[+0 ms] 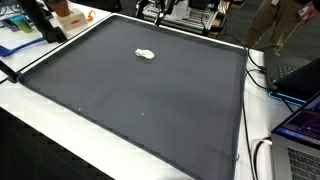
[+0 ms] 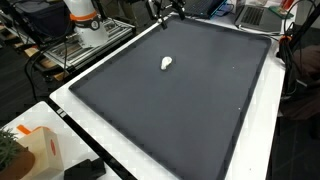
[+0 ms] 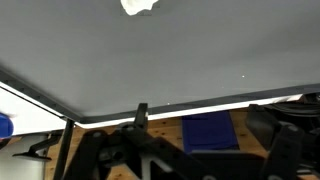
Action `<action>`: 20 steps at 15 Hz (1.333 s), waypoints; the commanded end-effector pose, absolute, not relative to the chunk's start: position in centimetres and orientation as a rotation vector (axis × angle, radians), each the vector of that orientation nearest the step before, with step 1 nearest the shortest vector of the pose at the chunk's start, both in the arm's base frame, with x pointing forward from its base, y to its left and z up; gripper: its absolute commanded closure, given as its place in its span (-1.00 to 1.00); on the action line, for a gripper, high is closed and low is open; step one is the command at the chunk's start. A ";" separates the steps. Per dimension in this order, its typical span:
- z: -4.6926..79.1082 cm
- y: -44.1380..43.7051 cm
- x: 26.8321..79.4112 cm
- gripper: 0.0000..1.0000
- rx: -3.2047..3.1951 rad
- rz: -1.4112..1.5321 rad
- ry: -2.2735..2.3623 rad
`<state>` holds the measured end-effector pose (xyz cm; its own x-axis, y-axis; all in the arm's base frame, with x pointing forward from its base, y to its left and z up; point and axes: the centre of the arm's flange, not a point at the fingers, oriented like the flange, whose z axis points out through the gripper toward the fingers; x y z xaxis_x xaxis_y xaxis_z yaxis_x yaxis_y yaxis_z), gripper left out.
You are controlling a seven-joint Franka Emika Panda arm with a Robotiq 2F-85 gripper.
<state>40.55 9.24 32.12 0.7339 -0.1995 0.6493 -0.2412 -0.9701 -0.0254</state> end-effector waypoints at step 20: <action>24.7 7.2 40.0 -1.00 2.782 1.059 -0.016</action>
<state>40.09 8.17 25.59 0.7275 -0.0658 0.6829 -0.1073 -0.9941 0.0185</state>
